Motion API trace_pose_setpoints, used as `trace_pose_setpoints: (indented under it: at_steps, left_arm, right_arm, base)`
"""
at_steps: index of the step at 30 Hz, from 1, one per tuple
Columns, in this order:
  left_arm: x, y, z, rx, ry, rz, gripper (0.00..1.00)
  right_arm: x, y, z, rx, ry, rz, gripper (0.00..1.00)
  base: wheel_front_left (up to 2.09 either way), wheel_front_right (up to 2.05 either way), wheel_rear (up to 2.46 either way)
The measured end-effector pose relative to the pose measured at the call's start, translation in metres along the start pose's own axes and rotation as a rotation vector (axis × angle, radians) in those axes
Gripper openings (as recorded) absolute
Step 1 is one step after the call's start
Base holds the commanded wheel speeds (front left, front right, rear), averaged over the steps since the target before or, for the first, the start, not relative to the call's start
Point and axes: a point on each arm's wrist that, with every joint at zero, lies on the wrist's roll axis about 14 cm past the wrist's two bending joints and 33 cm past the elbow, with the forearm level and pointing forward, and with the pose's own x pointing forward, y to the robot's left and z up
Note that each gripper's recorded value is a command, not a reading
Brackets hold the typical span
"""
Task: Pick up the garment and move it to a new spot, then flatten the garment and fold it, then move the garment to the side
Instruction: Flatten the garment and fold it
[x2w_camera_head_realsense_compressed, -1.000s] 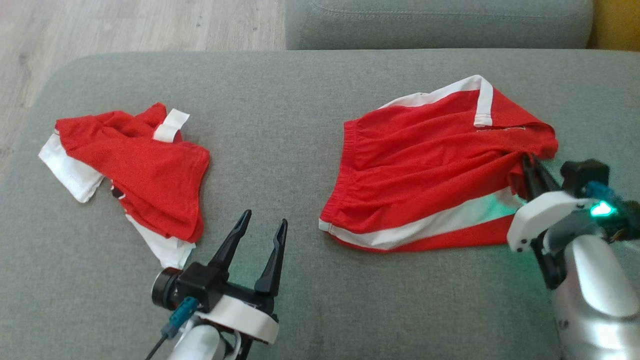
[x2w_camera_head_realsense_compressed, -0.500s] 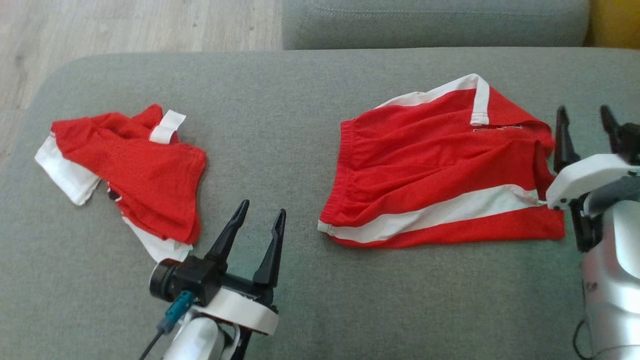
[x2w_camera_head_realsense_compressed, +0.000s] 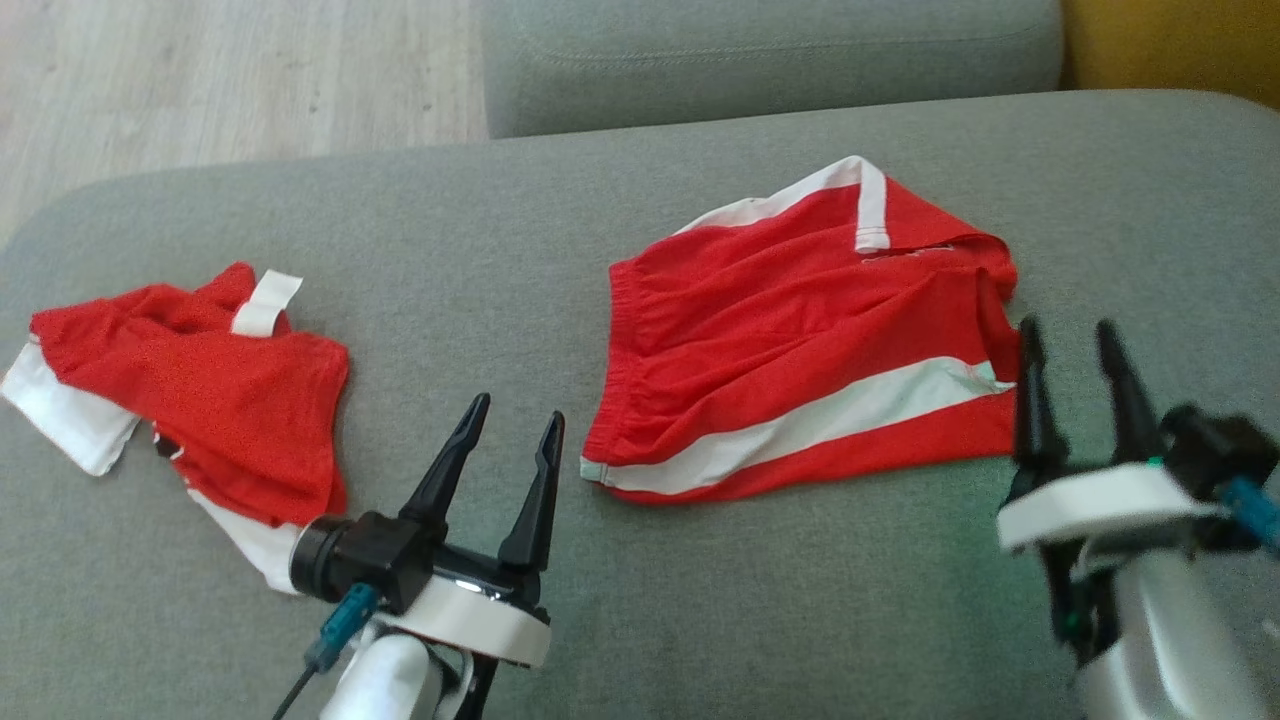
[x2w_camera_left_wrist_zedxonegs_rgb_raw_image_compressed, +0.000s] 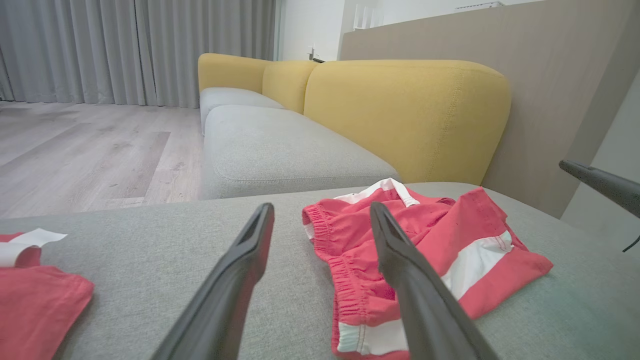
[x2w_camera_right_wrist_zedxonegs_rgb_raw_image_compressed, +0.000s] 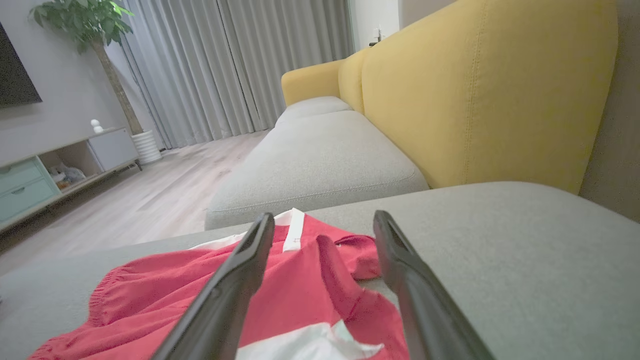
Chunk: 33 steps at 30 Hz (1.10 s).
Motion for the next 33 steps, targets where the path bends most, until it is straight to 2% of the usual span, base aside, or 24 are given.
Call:
trace_pose_setpoints:
  at_steps: [3,8,16,22,33]
  left_arm:
    - [-0.001,-0.004,0.0,-0.006,0.0,-0.006,1.0]
    - [-0.004,-0.009,-0.003,-0.014,0.008,-0.016,1.0]
    - [-0.005,-0.013,-0.02,-0.019,0.058,-0.031,1.0]
    - [-0.005,-0.022,-0.058,-0.017,0.198,-0.087,1.0]
    - [0.008,-0.022,-0.089,0.019,0.351,-0.142,1.0]
  right_arm:
    - [-0.02,0.007,-0.016,0.058,0.036,0.011,1.0]
    - [-0.044,0.005,-0.034,0.088,0.08,-0.006,1.0]
    - [-0.046,0.001,-0.028,0.093,0.055,-0.02,1.0]
    - [-0.041,-0.001,-0.033,0.092,0.07,-0.025,1.0]
    - [-0.04,-0.007,-0.038,0.093,0.086,-0.043,1.0]
  base:
    - [0.0,0.0,0.0]
    - [0.0,0.0,0.0]
    - [0.0,0.0,0.0]
    - [0.0,0.0,0.0]
    - [0.0,0.0,0.0]
